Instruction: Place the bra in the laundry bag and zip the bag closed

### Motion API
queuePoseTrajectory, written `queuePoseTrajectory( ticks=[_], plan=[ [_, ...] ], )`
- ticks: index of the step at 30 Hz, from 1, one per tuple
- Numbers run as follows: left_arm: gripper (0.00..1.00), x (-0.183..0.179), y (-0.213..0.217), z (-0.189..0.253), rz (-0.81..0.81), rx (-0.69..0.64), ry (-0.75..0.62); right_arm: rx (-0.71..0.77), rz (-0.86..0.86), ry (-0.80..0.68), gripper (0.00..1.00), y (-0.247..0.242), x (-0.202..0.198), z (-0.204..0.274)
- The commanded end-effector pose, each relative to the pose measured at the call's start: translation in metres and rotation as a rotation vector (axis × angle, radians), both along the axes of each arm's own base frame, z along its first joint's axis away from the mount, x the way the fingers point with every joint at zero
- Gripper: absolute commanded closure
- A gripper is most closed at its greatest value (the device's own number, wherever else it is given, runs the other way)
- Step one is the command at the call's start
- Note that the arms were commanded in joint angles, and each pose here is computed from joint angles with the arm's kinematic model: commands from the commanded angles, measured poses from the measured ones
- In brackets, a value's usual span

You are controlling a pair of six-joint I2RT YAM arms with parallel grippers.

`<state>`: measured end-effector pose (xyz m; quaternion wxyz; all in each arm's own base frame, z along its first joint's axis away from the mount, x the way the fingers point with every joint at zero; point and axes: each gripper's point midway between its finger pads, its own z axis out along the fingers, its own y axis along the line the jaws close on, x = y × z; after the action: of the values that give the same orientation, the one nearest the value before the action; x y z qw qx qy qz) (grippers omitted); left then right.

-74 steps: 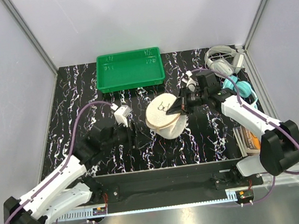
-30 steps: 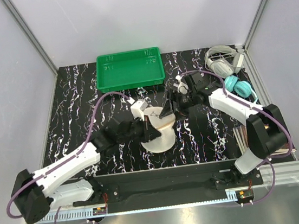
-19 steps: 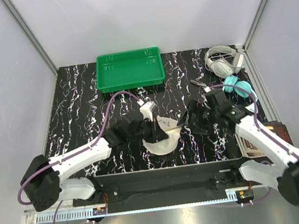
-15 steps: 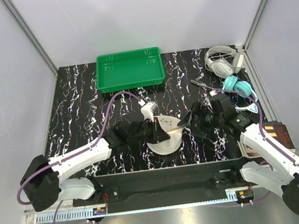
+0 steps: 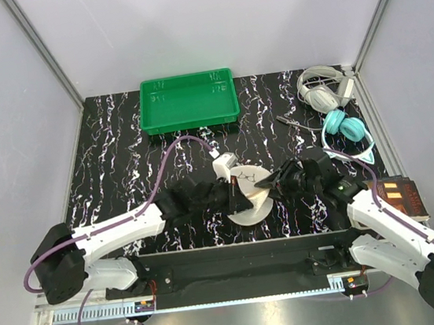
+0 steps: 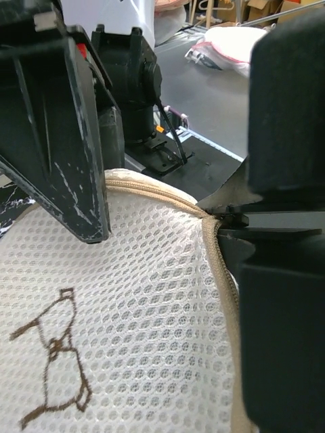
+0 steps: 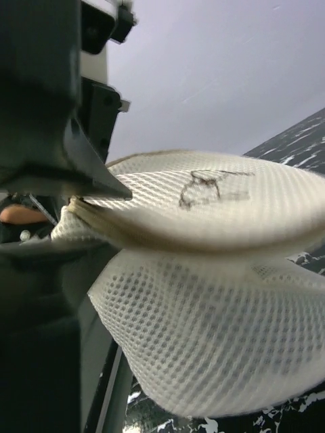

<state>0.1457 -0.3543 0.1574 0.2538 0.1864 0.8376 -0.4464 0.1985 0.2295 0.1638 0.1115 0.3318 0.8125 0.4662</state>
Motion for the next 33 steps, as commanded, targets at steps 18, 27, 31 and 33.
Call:
queuePoseTrajectory(
  ticks=[18,27,31,33],
  plan=[
    [1.00,0.065,0.161,-0.030,0.396,0.235,-0.035,0.025,0.561,-0.244,1.00,0.027,0.060,0.011],
    [1.00,0.054,0.140,0.004,0.253,0.025,-0.081,-0.092,0.538,-0.215,0.55,0.009,0.065,-0.002],
    [1.00,0.055,0.130,0.010,0.256,-0.046,-0.060,-0.180,0.391,-0.230,0.21,-0.005,0.057,0.015],
    [1.00,0.059,0.124,0.019,0.264,-0.078,-0.077,-0.221,0.334,-0.222,0.15,-0.014,0.043,0.018]
  ],
)
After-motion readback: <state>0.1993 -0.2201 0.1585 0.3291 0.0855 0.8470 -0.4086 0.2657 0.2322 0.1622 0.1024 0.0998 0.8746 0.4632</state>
